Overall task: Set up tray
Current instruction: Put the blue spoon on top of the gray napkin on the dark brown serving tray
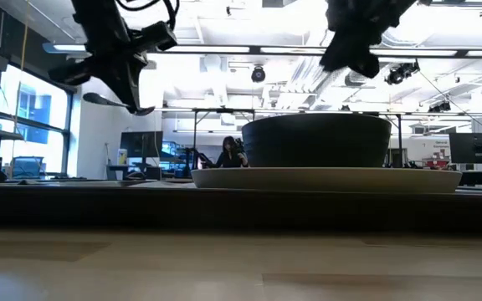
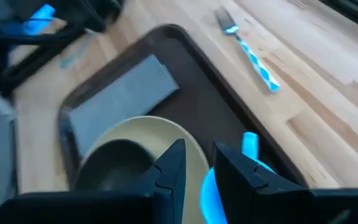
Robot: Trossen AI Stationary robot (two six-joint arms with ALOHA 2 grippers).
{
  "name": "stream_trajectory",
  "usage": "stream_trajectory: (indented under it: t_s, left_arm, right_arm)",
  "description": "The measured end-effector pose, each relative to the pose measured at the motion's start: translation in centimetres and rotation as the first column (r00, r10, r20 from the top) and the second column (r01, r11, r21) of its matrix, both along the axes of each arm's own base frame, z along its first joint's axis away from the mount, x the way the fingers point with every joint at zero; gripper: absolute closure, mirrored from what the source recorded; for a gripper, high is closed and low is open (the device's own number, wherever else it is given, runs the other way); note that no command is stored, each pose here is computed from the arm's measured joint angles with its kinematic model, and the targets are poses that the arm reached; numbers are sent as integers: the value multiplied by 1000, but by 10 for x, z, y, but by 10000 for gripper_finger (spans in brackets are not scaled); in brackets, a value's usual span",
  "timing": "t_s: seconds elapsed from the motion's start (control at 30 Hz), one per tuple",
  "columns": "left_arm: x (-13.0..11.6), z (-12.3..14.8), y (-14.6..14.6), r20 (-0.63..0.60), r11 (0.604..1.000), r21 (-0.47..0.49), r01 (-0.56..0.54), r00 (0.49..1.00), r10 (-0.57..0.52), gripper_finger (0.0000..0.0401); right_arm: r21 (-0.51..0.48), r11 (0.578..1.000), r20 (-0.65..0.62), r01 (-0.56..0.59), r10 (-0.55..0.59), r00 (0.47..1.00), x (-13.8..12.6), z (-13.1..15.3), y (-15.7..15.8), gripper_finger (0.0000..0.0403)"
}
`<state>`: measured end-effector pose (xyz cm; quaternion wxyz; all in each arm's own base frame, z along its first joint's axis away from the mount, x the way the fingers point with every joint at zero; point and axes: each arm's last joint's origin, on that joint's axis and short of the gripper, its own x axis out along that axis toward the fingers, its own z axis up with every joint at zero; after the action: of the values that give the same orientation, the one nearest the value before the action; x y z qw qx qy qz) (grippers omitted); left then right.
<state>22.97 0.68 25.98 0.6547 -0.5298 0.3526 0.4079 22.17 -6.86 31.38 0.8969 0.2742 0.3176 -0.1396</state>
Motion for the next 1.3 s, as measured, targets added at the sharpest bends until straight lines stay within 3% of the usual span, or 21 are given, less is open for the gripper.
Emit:
stream_trajectory:
  t_s: [0.23,0.47,0.6,0.83,1.07,1.3]
  left_arm:
    - [9,-13,-31,-16,995,-39,-90,996,90,370]
    - [35,-43,-39,-66,990,-88,-112,992,106,368]
    - [50,-59,-42,-64,987,-119,-107,993,100,366]
    - [56,-81,-44,-158,984,-150,-100,985,76,366]
    - [70,-80,-46,-34,982,-170,-84,996,79,369]
    - [70,-80,-44,-28,983,-140,-121,993,118,363]
  right_arm:
    - [-80,997,115,-19,28,993,-27,25,9,332]
    - [-214,976,138,26,4,990,-52,38,14,332]
    - [-220,975,119,40,-13,993,-63,40,17,331]
    - [-211,977,77,34,-19,997,-75,38,21,332]
    - [-233,972,50,17,-5,999,-76,36,21,332]
    - [-239,971,48,19,-8,999,-76,36,21,332]
